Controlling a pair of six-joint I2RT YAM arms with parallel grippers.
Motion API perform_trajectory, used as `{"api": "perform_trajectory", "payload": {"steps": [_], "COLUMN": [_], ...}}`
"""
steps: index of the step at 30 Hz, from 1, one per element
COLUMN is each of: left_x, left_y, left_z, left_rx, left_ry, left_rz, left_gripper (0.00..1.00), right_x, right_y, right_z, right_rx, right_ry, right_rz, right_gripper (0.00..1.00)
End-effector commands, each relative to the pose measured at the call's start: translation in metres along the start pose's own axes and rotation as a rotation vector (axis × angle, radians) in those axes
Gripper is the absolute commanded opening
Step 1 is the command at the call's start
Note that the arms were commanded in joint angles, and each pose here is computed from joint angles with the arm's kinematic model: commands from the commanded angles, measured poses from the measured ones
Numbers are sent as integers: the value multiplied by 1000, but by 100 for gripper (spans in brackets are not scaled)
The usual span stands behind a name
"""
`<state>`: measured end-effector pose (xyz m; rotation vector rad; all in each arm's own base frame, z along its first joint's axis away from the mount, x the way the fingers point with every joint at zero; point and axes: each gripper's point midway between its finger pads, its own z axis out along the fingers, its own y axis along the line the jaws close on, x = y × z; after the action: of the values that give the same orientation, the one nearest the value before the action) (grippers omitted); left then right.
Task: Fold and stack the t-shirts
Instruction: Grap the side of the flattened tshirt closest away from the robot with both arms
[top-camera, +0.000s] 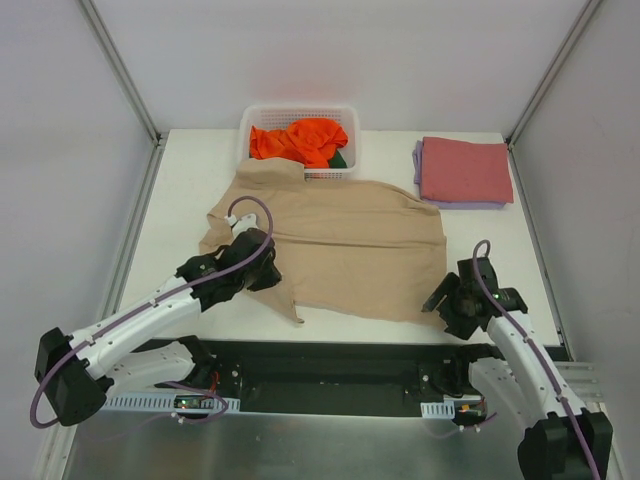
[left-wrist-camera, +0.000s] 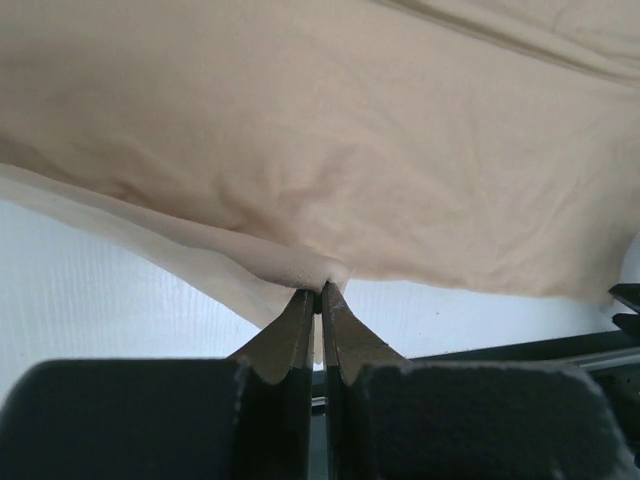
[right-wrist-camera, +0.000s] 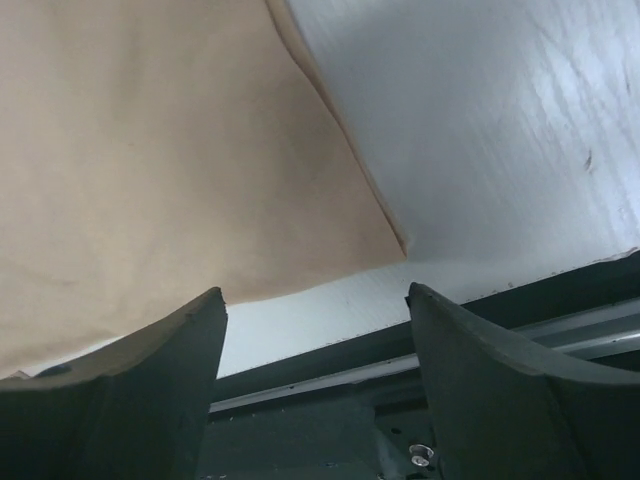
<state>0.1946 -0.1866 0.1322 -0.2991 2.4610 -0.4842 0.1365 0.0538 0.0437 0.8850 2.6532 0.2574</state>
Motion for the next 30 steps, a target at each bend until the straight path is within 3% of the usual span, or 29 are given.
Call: {"api": "perform_trajectory", "payload": {"steps": [1, 11, 20, 30], "left_x": [-17, -20, -21, 27], "left_y": [-1, 9, 15, 42], "left_z": [-4, -5, -14, -60], "left_rx": [24, 10, 36, 50], "left_ry": [-80, -109, -126, 58], "left_rz": [4, -17, -34, -151], "left_gripper": [0, 0, 0, 0], "right_x": [16, -2, -4, 9], "right_y": [0, -1, -2, -24], "right_z": [11, 36, 38, -4], "right_rx": [18, 71, 91, 159], "right_ry": [78, 12, 21, 66], "right_rz": [52, 44, -11, -79], "right_gripper": [72, 42, 2, 0]}}
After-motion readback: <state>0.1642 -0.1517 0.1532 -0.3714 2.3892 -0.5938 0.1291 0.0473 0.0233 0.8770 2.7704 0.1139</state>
